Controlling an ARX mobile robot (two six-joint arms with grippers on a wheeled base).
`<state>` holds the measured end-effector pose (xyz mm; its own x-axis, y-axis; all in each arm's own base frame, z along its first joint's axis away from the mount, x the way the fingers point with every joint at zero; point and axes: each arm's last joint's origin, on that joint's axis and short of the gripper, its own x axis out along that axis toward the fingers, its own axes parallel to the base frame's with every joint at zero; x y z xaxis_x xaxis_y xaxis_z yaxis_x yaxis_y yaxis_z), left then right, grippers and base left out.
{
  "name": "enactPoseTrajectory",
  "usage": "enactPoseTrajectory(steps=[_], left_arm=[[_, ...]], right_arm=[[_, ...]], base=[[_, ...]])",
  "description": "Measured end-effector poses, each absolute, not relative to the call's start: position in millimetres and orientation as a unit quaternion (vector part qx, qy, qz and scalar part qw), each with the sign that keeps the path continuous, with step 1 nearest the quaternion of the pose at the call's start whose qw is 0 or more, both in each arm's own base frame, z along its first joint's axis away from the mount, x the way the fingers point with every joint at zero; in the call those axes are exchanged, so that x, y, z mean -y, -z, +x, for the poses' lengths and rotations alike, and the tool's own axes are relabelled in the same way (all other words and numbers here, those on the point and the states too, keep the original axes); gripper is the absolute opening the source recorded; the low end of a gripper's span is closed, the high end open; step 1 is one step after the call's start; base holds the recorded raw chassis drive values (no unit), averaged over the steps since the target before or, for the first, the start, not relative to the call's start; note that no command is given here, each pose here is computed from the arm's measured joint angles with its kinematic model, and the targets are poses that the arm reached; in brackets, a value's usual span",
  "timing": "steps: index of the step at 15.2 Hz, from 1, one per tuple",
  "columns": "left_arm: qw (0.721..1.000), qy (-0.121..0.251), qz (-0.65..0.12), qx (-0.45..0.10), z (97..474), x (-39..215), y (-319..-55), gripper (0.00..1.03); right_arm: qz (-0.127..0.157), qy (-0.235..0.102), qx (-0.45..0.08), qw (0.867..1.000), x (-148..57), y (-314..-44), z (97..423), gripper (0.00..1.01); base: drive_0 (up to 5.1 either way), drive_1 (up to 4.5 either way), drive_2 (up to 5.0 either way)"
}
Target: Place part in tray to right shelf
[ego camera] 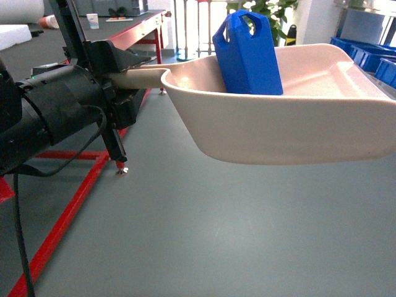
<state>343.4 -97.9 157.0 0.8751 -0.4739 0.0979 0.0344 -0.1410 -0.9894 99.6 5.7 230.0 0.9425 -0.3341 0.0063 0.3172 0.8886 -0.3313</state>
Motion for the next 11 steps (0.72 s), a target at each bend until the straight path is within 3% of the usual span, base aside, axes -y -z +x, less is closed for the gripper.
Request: enactPoseTrajectory(steps=[11], left_arm=[[0.638, 0.199, -0.728, -0.153, 343.2, 98.4, -156.6, 0.12]], right_arm=[[-0.166, 0.168, -0.025, 0.971, -5.7, -230.0, 99.6, 0.98]], base=[[0.0, 4.26, -4.3]])
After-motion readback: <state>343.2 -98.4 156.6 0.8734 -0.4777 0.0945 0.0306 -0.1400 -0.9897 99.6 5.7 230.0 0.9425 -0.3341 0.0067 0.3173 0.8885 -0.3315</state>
